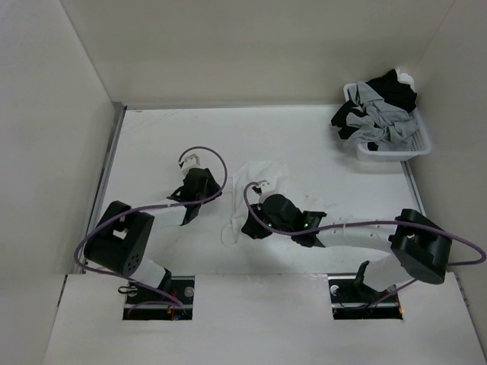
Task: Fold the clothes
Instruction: Flatten the tank top out
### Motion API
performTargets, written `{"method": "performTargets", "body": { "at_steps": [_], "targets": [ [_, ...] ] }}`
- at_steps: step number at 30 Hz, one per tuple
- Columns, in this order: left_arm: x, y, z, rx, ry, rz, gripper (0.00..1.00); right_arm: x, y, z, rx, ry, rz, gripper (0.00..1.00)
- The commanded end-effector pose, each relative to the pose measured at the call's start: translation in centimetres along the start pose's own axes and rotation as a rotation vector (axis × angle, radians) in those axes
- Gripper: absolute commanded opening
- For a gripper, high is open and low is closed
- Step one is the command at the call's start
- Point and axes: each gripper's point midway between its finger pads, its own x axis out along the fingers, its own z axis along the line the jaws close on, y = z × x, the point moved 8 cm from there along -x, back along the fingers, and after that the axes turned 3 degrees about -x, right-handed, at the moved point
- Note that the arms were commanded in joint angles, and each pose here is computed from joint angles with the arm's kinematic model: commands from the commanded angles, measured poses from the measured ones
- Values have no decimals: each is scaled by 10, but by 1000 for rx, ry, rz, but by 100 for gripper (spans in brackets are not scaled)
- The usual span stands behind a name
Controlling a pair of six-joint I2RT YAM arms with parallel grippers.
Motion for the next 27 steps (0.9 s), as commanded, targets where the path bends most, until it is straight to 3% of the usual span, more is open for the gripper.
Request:
{"method": "performTargets", "body": {
  "at_steps": [1, 5, 10, 12, 21, 27],
  "targets": [
    [15, -20, -18, 7, 12, -82, 42, 6, -9, 18, -5, -54, -96, 29],
    [32, -13, -17, 29, -21, -45, 38, 18, 2, 32, -26, -83, -68, 36],
    [39, -14, -8, 18, -61, -40, 11, 38, 10, 45, -87, -77, -48, 40],
    [39, -17, -5, 3, -75, -53, 6, 46, 11, 46, -99, -58, -51, 41],
    [24, -22, -1, -39, -55, -92, 3, 76, 15, 51, -179, 54, -48, 44],
    [24, -22, -2, -69, -19, -78, 3, 84, 26, 52, -222, 111, 9, 39]
  ]
}}
